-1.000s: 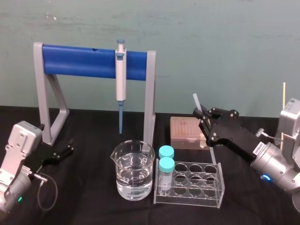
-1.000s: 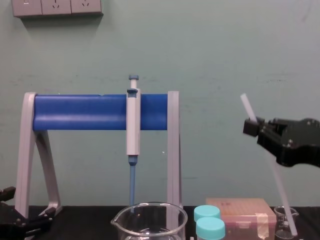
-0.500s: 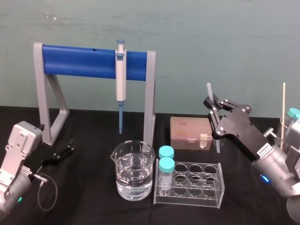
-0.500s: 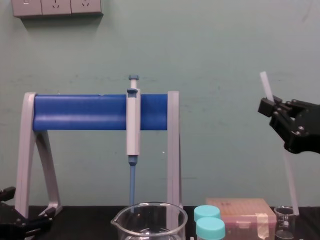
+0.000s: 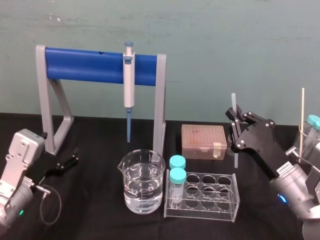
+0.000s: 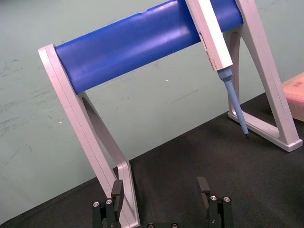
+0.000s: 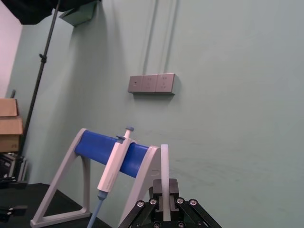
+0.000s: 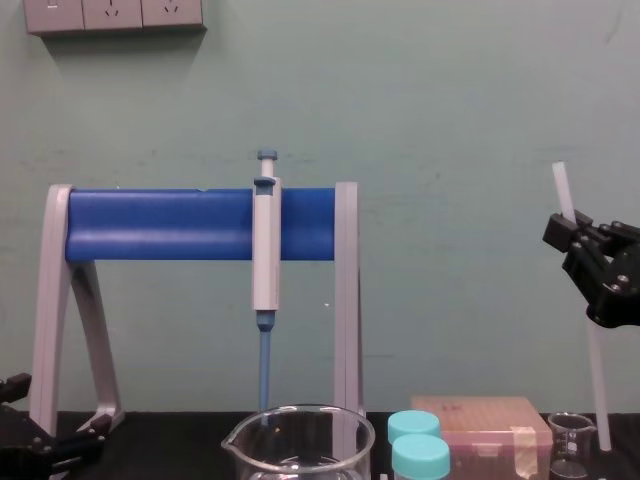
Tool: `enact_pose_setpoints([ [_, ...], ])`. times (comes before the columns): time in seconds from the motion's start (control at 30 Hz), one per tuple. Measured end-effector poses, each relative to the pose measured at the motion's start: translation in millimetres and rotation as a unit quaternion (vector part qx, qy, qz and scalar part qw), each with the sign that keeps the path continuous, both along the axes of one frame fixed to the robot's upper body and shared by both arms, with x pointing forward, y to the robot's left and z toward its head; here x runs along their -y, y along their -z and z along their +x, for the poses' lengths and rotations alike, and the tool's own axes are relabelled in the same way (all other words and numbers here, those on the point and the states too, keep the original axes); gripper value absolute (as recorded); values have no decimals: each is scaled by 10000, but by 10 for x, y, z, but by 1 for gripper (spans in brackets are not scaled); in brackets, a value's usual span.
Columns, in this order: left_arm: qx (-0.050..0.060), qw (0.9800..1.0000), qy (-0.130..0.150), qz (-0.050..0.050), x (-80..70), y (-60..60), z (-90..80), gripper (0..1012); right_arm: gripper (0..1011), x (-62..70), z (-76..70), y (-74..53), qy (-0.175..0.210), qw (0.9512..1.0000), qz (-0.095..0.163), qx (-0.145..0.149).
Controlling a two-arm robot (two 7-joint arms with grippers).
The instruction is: Pick up the stirring rod with one hand, then place it down.
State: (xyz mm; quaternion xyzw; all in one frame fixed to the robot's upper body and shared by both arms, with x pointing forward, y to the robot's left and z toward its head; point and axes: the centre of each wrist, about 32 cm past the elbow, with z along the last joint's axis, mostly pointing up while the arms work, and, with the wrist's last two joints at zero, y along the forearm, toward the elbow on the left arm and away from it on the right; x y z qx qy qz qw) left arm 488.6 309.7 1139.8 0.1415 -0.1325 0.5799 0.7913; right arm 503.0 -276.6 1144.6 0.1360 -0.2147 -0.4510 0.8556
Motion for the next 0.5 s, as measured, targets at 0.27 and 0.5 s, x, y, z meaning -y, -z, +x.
enact_pose_setpoints([
  [0.27, 0, 10000, 0, 0, 0, 0, 0, 1000, 71, -31, -46, 44, 161, 9999, 58, 21],
  [0.5, 0, 10000, 0, 0, 0, 0, 0, 1000, 71, -37, -56, 43, 195, 9998, 64, -5],
])
